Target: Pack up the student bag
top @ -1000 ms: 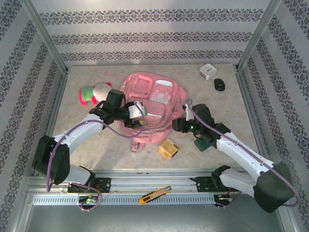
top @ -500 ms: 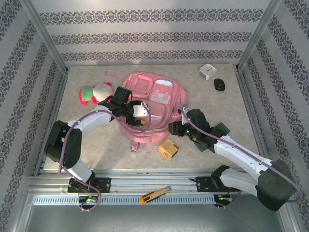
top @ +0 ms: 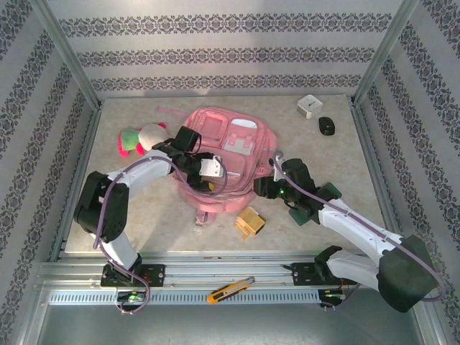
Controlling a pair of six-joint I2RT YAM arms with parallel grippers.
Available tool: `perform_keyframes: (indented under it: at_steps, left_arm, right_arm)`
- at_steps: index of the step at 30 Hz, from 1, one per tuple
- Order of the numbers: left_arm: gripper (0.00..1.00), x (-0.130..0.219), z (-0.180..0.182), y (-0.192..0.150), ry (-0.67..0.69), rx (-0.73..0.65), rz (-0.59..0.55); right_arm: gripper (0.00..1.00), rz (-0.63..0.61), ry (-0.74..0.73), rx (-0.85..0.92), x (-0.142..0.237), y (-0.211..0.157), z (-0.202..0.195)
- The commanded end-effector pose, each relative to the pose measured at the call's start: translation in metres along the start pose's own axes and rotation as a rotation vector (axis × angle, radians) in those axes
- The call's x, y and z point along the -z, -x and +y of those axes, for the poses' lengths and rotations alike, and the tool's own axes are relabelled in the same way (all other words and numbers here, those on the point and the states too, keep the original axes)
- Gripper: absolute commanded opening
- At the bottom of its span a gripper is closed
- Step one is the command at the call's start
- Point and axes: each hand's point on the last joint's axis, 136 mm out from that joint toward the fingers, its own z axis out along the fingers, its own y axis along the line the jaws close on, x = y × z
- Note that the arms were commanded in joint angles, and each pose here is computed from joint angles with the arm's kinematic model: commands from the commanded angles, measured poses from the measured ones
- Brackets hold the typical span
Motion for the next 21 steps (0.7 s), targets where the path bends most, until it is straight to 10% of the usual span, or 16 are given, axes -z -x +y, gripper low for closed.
perform_keyframes:
  at_steps: [1, 10, 21]
  left_arm:
    - [0.73, -0.011, 0.001, -0.012, -0.005, -0.044, 0.073]
    - [0.1, 0.029, 0.023, 0.031, 0.155, 0.044, -0.148]
    - [0.0, 0.076, 0.036, 0.063, 0.157, 0.152, -0.457]
  right_arm:
    - [0.46, -0.036, 0.037, 0.036, 0.001, 0.014, 0.007]
    - [0.48, -0.076, -0.004, 0.132, 0.004, 0.051, -0.027]
    - [0.52, 0.113, 0.169, 0.711, -0.017, 0.061, -0.049]
